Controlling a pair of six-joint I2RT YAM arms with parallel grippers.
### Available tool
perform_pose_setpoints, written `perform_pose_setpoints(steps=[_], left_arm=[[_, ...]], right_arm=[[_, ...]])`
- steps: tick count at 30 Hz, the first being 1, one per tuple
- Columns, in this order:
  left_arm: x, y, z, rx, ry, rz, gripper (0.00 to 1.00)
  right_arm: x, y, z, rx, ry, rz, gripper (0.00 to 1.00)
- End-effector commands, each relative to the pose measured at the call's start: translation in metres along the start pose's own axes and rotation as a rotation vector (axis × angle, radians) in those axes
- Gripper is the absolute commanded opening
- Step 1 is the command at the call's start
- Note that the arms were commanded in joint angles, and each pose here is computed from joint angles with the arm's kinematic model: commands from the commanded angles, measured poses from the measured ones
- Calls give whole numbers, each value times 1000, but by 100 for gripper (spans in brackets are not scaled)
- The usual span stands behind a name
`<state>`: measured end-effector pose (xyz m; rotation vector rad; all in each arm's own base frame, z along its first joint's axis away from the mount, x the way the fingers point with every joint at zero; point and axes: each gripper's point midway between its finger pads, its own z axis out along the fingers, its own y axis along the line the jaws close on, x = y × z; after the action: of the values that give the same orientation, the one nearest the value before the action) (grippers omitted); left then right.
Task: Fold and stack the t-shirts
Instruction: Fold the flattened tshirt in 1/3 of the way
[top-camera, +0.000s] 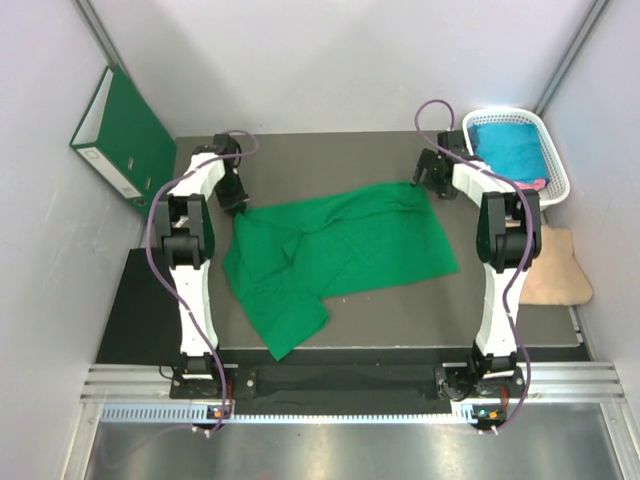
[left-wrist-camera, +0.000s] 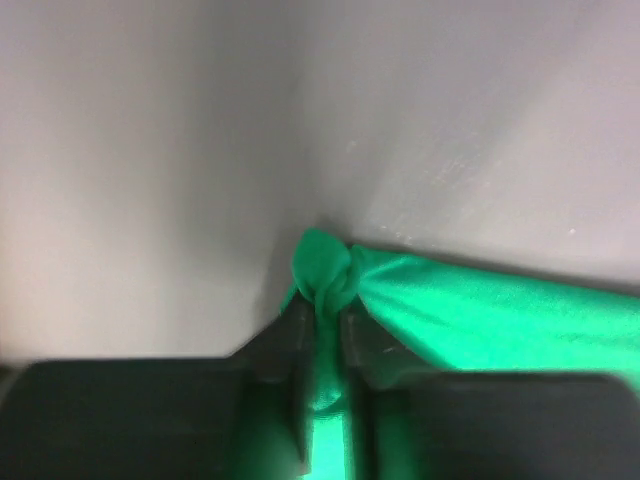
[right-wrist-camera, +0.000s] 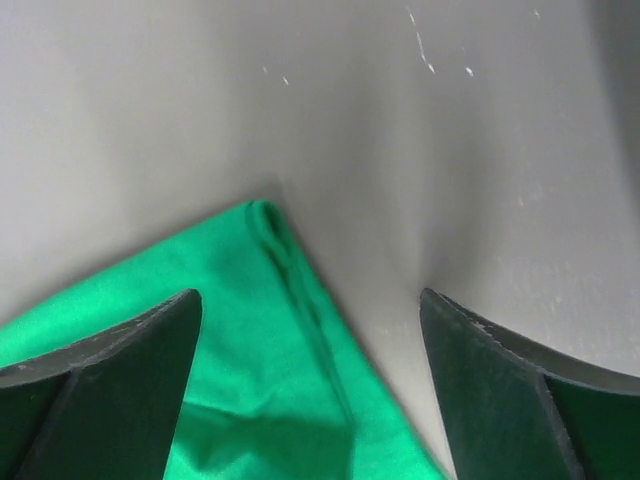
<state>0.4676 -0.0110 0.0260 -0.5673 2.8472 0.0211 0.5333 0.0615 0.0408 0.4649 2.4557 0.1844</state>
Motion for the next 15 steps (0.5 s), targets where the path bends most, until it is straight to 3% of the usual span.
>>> perform_pose_setpoints(steps=[1, 4, 5, 8, 15], left_arm=[[-8, -11, 29, 17, 33, -18, 0], [-25, -14, 30, 11, -2, -24, 0], [-30, -14, 31, 6, -18, -28, 0], [-49, -24, 28, 39, -77, -41, 0], [-77, -43, 27, 109, -147, -72, 0]], right_arm=[[-2, 9, 13, -62, 28, 30, 54], [-4, 19, 19, -106, 40, 34, 21], [-11, 24, 19, -122, 29, 33, 15], [-17, 28, 25, -127, 29, 26, 5], [-38, 23, 35, -83, -27, 30, 0]])
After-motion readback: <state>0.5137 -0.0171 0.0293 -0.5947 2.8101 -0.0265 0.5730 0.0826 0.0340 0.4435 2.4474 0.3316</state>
